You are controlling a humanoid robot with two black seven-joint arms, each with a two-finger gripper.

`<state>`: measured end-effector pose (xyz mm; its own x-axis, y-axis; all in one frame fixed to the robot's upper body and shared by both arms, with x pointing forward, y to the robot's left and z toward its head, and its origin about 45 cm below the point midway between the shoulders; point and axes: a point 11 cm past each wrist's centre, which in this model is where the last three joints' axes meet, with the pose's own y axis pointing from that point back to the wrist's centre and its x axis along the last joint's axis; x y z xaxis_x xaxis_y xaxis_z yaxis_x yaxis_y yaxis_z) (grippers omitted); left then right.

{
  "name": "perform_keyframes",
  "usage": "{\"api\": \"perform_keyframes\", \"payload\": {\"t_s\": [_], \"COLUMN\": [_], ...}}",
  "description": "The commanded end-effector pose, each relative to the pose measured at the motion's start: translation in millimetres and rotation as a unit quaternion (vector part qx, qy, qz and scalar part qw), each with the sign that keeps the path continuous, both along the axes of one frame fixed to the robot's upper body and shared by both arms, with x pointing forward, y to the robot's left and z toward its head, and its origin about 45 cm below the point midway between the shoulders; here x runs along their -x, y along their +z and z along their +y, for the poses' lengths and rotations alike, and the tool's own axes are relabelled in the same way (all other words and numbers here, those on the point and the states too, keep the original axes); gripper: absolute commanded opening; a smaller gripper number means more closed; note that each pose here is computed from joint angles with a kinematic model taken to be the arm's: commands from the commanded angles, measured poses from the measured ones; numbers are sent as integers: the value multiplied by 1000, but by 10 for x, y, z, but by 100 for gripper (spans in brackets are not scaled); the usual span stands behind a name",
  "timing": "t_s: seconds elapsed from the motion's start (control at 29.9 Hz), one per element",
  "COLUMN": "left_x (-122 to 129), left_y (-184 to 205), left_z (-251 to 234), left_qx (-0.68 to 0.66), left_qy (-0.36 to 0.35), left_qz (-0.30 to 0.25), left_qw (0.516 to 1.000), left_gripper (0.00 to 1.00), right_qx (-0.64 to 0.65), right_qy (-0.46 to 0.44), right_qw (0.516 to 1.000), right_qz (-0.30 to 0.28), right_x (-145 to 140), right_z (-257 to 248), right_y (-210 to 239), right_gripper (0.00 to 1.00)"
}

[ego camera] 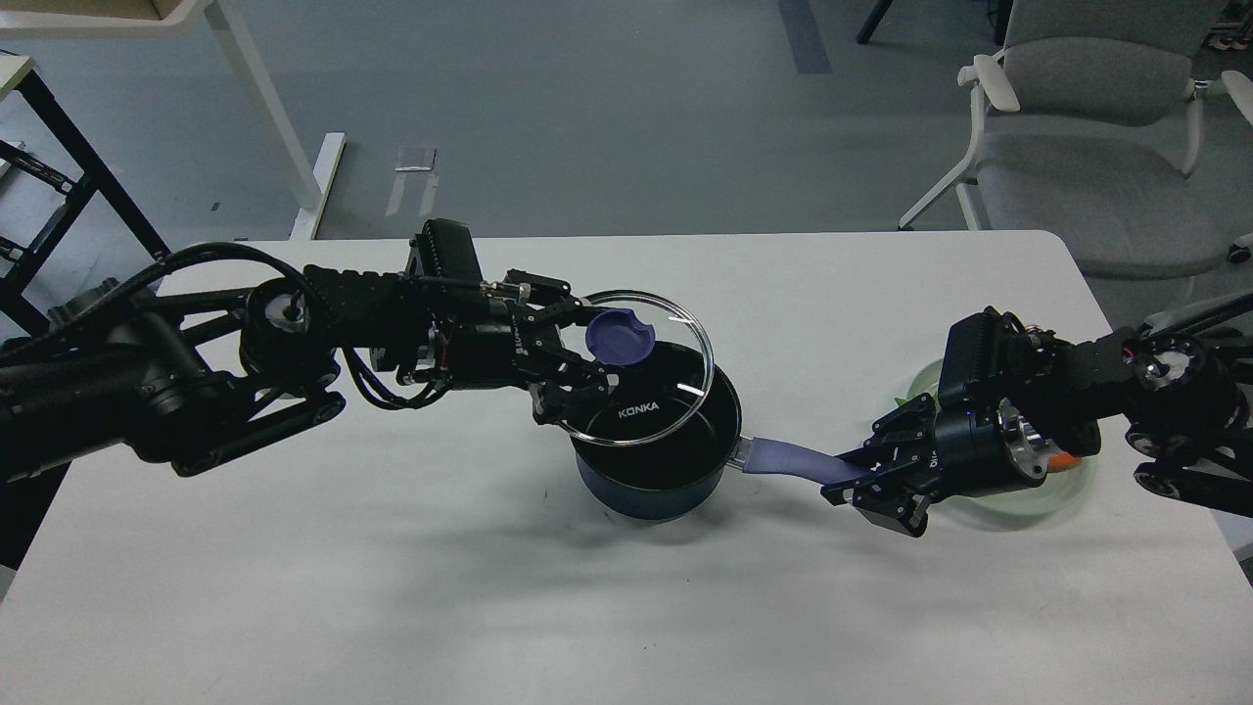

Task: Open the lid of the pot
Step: 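Lift the glass lid off the pot with the left gripper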

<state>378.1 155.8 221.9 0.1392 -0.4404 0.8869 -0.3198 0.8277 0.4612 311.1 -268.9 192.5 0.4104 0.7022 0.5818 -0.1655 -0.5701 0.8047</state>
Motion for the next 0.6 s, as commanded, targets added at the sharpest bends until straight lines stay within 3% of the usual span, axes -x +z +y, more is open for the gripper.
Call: {"api": "perform_keyframes", "payload": {"t_s": [0.0, 0.1, 0.33, 0.57], "left_x": [-45, -27, 340, 687], "left_y": [190, 228, -91, -453], "left_z": [616, 1066, 1943, 2191], "left_qx": [-3, -17, -58, -69], "left_qy": [50, 86, 153, 175], "left_qz": [-25, -41, -21, 21], "left_qw": [998, 995, 986, 982], "left_gripper": [34, 34, 35, 35], "right_qx": [0, 0, 0, 0], "right_qy": [0, 0, 1, 1], "right_qw": [1000, 1000, 1000, 1000], "right_qz": [0, 0, 0, 0], "right_x": [-2, -2, 0, -1], "right_z": [-1, -1, 9, 11], "right_y": [1, 1, -3, -2], "right_gripper": [31, 31, 31, 31]}}
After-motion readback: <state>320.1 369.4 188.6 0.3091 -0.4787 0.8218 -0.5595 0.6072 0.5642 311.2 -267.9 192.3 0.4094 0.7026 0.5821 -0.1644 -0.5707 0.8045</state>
